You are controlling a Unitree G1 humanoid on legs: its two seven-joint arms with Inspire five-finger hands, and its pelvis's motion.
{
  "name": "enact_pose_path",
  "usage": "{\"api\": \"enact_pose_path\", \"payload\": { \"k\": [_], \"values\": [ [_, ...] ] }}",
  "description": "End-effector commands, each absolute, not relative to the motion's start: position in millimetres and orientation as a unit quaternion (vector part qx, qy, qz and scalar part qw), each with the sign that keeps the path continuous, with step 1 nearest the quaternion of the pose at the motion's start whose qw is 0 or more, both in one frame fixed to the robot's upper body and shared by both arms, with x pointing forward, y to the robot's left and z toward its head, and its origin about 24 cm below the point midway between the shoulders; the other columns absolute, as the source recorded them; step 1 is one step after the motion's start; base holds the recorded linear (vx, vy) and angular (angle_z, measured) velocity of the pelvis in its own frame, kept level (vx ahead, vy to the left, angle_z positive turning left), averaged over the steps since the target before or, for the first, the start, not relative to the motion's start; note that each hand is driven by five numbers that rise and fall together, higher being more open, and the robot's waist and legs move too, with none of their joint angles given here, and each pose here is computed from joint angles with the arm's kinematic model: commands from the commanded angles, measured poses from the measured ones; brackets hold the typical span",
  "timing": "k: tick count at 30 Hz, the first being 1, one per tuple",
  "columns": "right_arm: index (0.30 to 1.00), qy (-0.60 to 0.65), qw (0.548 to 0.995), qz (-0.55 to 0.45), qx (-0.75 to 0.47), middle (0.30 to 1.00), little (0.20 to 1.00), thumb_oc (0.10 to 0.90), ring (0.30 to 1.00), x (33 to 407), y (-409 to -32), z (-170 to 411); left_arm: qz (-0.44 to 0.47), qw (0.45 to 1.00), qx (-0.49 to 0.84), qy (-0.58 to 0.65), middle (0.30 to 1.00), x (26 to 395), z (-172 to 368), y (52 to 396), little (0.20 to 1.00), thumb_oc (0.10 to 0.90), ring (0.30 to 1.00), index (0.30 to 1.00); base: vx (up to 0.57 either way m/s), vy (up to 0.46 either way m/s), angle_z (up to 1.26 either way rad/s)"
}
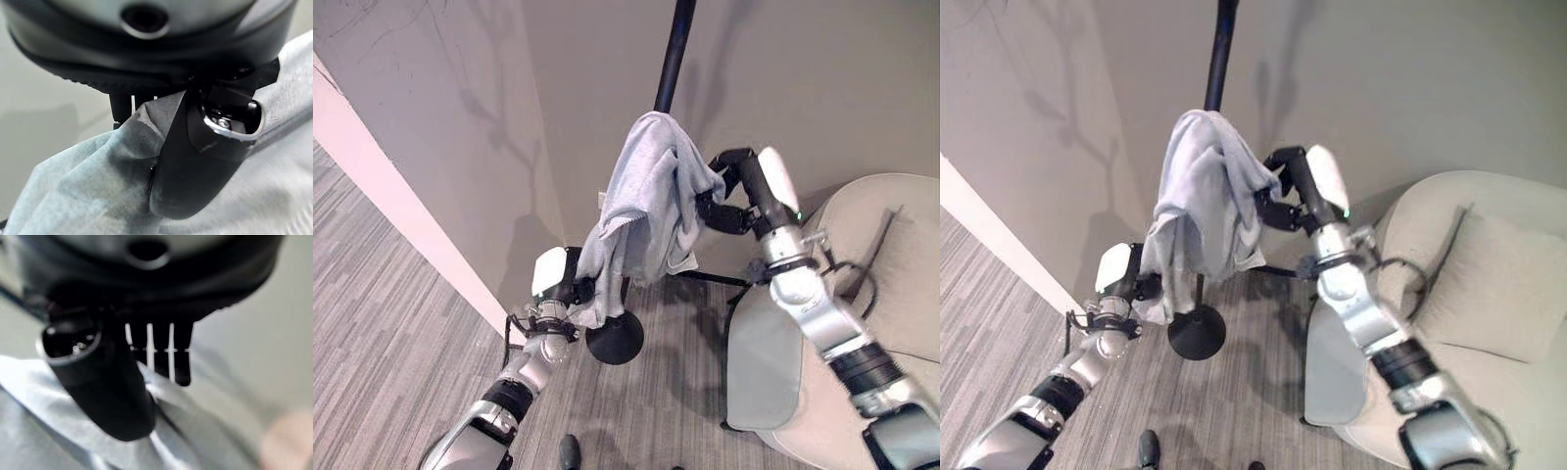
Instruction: Hang the clothes on the sofa on the clothes rack.
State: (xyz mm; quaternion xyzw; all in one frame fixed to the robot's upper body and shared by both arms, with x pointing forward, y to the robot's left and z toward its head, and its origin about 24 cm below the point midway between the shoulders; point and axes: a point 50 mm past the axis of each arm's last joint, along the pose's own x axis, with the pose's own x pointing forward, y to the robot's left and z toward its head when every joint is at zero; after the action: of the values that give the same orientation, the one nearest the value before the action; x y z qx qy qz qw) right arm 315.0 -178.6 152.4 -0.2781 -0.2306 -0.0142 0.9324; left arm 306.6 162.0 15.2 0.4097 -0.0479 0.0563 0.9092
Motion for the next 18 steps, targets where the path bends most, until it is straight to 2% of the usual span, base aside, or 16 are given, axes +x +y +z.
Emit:
{"api": "enact_pose_path", "payload": {
  "k": [1, 8, 12, 14, 15, 17, 18],
  "values": [
    [0.900, -0.316, 0.916, -0.030, -0.246, 0.900, 0.900, 0.800, 0.900, 308.3, -194.0, 194.2, 0.107, 0.897, 0.428, -0.008, 0.300, 306.5, 10.1, 200.7, 0.300, 0.400, 0.300, 0.300, 0.04, -0.031, 0.03],
    [0.900, -0.215, 0.965, 0.006, -0.151, 0.900, 0.900, 0.800, 0.900, 282.3, -200.1, 132.3, 0.105, 0.906, 0.406, 0.051, 0.300, 276.2, -20.9, 207.8, 0.300, 0.400, 0.300, 0.300, 0.02, -0.016, 0.01],
    [0.900, -0.154, 0.985, -0.008, -0.080, 0.900, 0.900, 0.800, 0.900, 269.9, -211.5, 98.5, 0.096, 0.906, 0.401, 0.092, 0.300, 258.9, -40.6, 209.8, 0.300, 0.400, 0.300, 0.300, 0.00, -0.003, -0.01],
    [0.900, -0.116, 0.993, -0.023, -0.001, 0.900, 0.900, 0.800, 0.900, 263.1, -217.4, 76.3, 0.086, 0.906, 0.396, 0.123, 0.300, 246.4, -55.3, 208.5, 0.300, 0.400, 0.300, 0.300, 0.00, 0.000, -0.06],
    [0.900, -0.086, 0.992, -0.040, 0.079, 0.900, 0.900, 0.800, 0.900, 257.0, -220.0, 57.4, 0.089, 0.908, 0.380, 0.151, 0.300, 236.4, -66.0, 208.3, 0.300, 0.400, 0.300, 0.300, -0.01, 0.005, -0.06],
    [0.900, -0.074, 0.988, -0.056, 0.123, 0.900, 0.900, 0.800, 0.900, 252.6, -222.7, 47.4, 0.089, 0.909, 0.371, 0.166, 0.300, 230.6, -71.9, 207.5, 0.300, 0.400, 0.300, 0.300, 0.00, 0.006, -0.08],
    [0.900, -0.043, 0.979, -0.085, 0.182, 0.900, 0.900, 0.800, 0.900, 244.7, -224.7, 26.7, 0.087, 0.912, 0.356, 0.186, 0.300, 221.7, -79.8, 205.6, 0.300, 0.400, 0.300, 0.300, 0.00, -0.001, -0.12]
  ]
}}
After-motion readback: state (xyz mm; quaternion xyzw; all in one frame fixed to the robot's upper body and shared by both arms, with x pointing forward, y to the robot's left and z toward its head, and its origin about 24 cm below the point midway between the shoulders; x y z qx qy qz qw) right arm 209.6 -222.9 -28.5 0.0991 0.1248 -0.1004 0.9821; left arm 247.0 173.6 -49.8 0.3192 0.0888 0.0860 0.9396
